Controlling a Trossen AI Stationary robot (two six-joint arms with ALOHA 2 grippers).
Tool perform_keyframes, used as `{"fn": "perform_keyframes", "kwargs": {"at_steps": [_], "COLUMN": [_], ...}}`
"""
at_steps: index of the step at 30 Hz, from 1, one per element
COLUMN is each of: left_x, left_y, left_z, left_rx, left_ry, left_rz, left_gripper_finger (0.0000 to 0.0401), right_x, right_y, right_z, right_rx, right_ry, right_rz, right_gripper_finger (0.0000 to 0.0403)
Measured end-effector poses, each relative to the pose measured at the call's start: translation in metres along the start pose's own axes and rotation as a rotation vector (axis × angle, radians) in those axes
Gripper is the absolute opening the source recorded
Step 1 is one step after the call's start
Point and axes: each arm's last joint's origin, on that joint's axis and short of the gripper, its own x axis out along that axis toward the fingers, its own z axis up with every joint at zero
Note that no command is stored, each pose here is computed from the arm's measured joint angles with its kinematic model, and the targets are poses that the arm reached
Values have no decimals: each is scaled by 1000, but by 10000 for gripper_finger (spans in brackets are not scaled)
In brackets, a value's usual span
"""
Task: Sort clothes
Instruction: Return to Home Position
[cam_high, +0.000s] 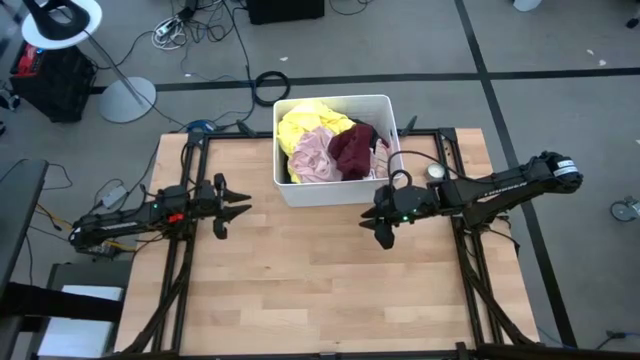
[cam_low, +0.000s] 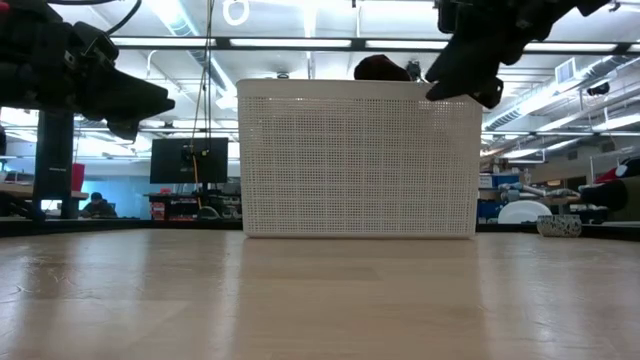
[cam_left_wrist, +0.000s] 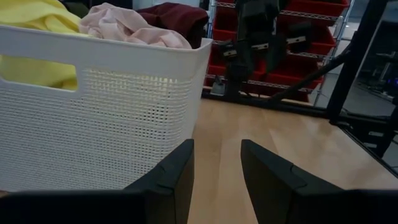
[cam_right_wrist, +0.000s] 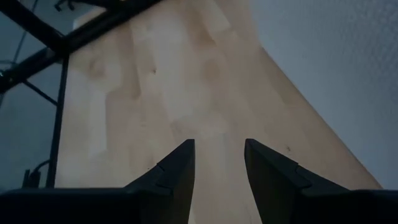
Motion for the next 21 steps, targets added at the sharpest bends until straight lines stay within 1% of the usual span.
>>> {"fn": "perform_keyframes", "kwargs": {"at_steps": [3, 6, 8, 10, 14, 21], "left_x": [0, 0, 0, 0, 0, 0], "left_y": [0, 0, 0, 0, 0, 0], "left_z": [0, 0, 0, 1, 1, 1], "left_rx": [0, 0, 0, 0, 0, 0], "left_ry": [-2, -2, -5, -6, -10, -11], "left_rz": [0, 0, -1, -1, -1, -1], "left_gripper_finger": [137, 137, 137, 137, 137, 137], "right_x": [0, -2, -1, -1, -1, -4], "right_y": [1, 6, 9, 10, 10, -6], "right_z": [-4, -10, -15, -23, -40, -75], "right_rx": [-10, -45, -71, -91, -110, -101], "right_ry": [33, 62, 57, 58, 22, -121], "right_rz": [-1, 13, 34, 30, 38, 155], "right_gripper_finger": [141, 140, 140, 140, 141, 141]}}
